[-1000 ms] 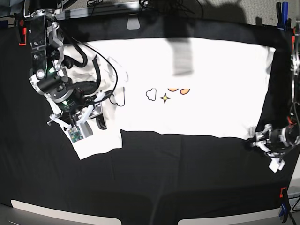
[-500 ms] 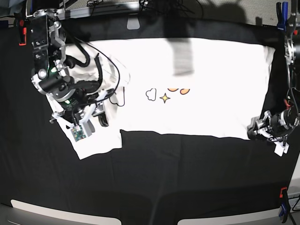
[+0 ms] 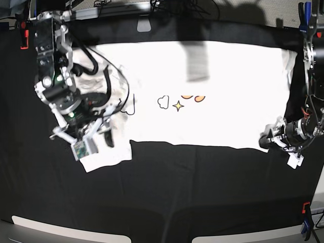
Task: Layout the t-shirt on the table in an organized manner, then fold the t-shirt properly
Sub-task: 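Move both grippers to the hem corners of the shirt, then grasp the hem corners with both grippers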
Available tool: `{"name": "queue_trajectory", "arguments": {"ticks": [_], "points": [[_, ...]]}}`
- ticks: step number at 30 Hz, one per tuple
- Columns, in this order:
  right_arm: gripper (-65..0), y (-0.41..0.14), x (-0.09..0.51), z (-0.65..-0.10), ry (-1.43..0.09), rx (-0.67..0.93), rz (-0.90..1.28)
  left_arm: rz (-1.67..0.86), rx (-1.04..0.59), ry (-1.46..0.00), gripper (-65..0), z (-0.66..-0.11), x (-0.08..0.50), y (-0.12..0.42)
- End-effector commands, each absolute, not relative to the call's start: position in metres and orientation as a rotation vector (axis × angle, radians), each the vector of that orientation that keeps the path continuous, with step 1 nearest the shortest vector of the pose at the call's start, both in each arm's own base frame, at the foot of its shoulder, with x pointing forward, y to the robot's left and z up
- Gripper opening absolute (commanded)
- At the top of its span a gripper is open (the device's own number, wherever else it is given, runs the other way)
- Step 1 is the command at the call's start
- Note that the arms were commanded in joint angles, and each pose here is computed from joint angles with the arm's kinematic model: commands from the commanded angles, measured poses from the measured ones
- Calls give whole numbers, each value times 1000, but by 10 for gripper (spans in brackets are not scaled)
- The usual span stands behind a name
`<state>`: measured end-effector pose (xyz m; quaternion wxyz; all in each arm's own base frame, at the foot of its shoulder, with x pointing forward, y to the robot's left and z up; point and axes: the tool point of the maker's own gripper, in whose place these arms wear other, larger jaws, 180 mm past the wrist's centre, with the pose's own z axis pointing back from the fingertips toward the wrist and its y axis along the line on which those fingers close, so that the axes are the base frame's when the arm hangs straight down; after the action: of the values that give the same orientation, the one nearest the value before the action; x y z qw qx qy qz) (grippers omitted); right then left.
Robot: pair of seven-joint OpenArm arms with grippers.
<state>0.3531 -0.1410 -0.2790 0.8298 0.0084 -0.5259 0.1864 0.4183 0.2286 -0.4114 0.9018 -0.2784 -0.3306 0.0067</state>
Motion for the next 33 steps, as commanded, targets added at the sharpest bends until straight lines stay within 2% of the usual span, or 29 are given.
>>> {"name": "queue_trajectory", "arguments": {"ticks": [1,4,11,16,21,25,33], "points": [[-412,-151,370,-259,-1182,-22,369,2,-562,-743,-635,-393,432,238],[-413,-169,399,-263,-1163,-51,305,2,-558,-756,-650,-391,435,239],[-413,-195,466,-309,-974,12,162,-4,-558,-735,-650,-394,432,238],[-413,-221,492,-342,-810,17,106,-4,-559,-736,-650,-393,432,238],[-413,-254,493,-362,-667,-79,110,-3,-561,-736,-650,-393,432,238],[-412,-269,487,-369,-626,-95,89,-3,-561,-737,-650,-393,432,238],[-418,-248,460,-409,-540,-52,120,-2,-561,-741,-650,-393,433,238]]}}
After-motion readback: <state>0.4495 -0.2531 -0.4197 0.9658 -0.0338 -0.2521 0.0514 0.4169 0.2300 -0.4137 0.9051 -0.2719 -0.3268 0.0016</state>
